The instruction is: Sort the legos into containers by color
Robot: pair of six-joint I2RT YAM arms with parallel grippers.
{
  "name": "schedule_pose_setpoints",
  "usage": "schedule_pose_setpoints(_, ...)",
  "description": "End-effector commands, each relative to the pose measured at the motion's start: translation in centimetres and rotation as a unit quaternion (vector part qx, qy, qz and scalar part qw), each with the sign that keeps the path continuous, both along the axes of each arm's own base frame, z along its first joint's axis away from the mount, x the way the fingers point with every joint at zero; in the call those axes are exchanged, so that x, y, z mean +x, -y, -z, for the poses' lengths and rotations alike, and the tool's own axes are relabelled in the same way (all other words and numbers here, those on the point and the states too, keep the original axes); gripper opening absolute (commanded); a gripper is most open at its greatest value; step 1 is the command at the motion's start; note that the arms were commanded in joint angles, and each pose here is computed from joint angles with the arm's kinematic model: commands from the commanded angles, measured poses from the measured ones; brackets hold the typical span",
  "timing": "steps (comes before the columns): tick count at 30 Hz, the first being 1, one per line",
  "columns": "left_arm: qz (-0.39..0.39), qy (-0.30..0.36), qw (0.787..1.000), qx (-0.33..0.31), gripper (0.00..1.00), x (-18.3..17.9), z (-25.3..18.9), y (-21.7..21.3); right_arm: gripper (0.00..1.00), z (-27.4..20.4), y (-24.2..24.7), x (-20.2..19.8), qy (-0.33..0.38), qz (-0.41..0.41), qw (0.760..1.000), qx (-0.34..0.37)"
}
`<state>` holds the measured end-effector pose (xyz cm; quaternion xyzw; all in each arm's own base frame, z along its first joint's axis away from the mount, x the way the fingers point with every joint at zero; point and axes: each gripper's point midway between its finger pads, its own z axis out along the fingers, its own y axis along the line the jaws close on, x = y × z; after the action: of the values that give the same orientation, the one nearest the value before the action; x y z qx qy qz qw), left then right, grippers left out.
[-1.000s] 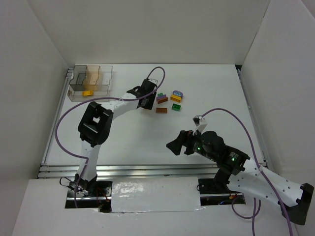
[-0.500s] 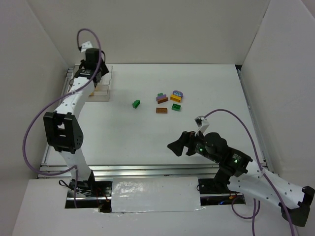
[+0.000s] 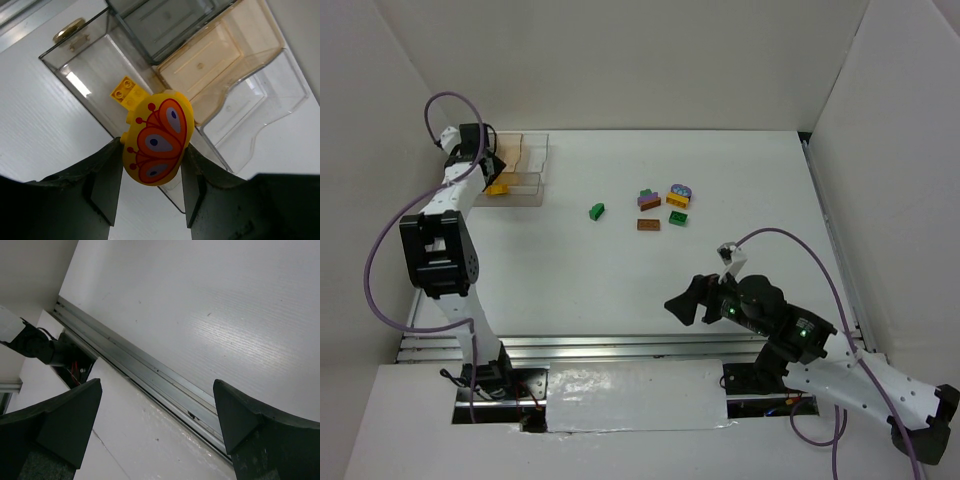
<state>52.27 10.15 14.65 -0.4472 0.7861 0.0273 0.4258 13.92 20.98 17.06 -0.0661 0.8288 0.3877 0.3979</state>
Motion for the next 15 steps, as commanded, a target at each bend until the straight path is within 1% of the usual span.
schedule_pose_setpoints(1,-0.016,0.025,0.999,-0.034,0.05,0.5,0.6,0.2,1.00,0.0,0.1,0.0,0.009,-0.003,1.000,0.001)
schedule_pose_setpoints(2,-0.016,0.022,0.999,-0.038,0.11,0.3,1.1,0.3,1.00,-0.1,0.1,0.1,0.012,-0.004,1.000,-0.001)
schedule_pose_setpoints(5,-0.016,0.010,0.998,-0.057,0.17,0.3,2.6,0.2,1.00,0.1,-0.2,0.0,0.008,-0.015,1.000,-0.013)
schedule_pose_setpoints(6,-0.015,0.007,0.998,-0.063,0.21,0.4,3.3,-0.1,1.00,0.3,-0.3,0.0,0.004,-0.017,1.000,-0.019)
schedule_pose_setpoints(10,-0.010,0.006,0.997,-0.081,0.30,0.8,4.4,-0.6,1.00,0.5,-0.6,-0.1,0.003,-0.026,0.999,-0.019)
schedule_pose_setpoints(13,-0.009,0.008,0.996,-0.084,0.42,0.7,4.8,-1.0,1.00,0.5,-0.6,-0.1,0.005,-0.025,1.000,-0.015)
schedule_pose_setpoints(14,-0.012,0.011,0.996,-0.084,0.52,0.7,4.6,-1.2,1.00,0.4,-0.7,-0.1,0.007,-0.025,1.000,-0.014)
schedule_pose_setpoints(15,-0.013,0.017,0.996,-0.084,0.57,0.7,4.3,-1.1,1.00,0.4,-0.7,0.0,0.007,-0.025,1.000,-0.015)
